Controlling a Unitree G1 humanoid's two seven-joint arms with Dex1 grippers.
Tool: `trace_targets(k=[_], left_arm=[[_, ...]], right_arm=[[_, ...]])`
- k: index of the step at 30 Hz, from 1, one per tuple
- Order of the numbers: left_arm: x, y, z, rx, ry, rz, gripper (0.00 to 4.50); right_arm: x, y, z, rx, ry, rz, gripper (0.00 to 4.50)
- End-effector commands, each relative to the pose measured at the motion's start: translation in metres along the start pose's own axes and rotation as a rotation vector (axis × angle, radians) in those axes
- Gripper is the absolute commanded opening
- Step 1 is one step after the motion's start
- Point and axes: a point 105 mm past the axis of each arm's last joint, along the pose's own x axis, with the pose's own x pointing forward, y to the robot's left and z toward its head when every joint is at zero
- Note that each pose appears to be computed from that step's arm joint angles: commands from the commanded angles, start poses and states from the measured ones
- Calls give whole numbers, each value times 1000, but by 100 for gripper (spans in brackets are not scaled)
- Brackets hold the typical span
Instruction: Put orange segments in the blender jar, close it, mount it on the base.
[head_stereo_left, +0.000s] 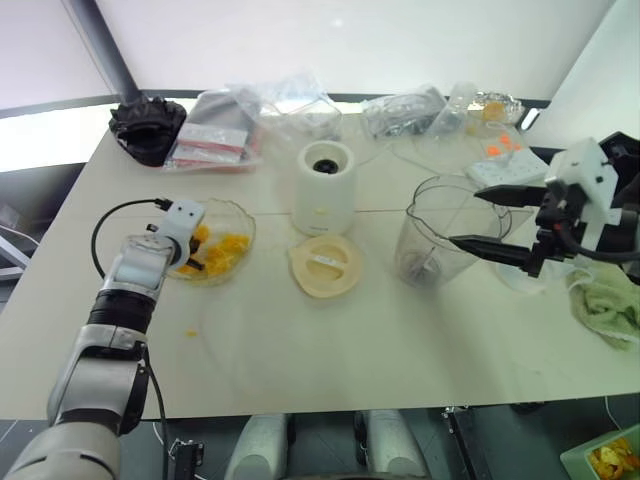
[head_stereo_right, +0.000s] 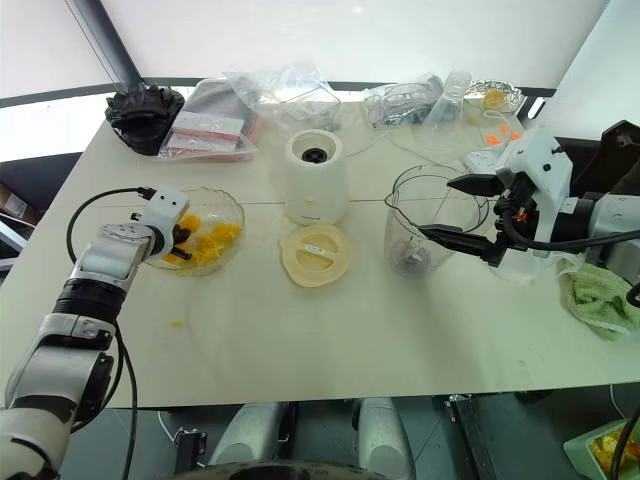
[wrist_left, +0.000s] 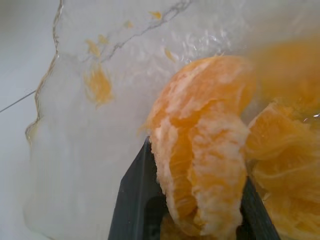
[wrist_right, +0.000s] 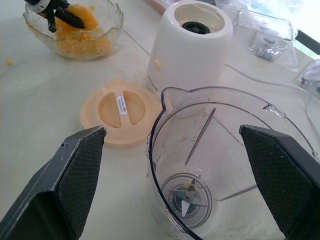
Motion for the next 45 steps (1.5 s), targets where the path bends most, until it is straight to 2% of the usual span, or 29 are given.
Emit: trace_targets(k=[1,7,10,21,24,25,28,30,33,35,38,45], left_arm=[[-4,7,7,-13,-32,32,81],[-7,6,10,-15,-45,24,81],[-16,12,20,-56,-95,30,81],[-83,41,95,-217,-434,31,81],[-103,34,141,-173,-575,-29,81],[-114,27,166,-141,-652,-73,81],[-134,10,210,-96,-793,-187,81],[-144,-14,238,-67,-883,-307,81],[-152,-43,263,-12,-975,-456,81],[-164,-78,283,46,-1053,-622,81],[-179,-122,299,128,-1117,-841,81],[-191,-175,312,226,-1160,-1095,81]], right_arm=[[-5,-3,11,-47,-24,-19,450],[-5,-4,11,-50,-22,-18,450],[-5,-3,11,-51,-21,-18,450],[-8,-1,10,-42,-6,-22,450],[-10,-1,10,-36,-2,-36,450],[-12,0,11,-36,-4,-46,450],[-17,2,13,-38,-9,-78,450],[-22,5,13,-31,-12,-106,450],[-27,12,11,-22,-12,-137,450],[-35,15,10,-13,-14,-173,450],[-44,23,10,-4,-24,-214,450],[-57,39,8,13,-46,-314,450]])
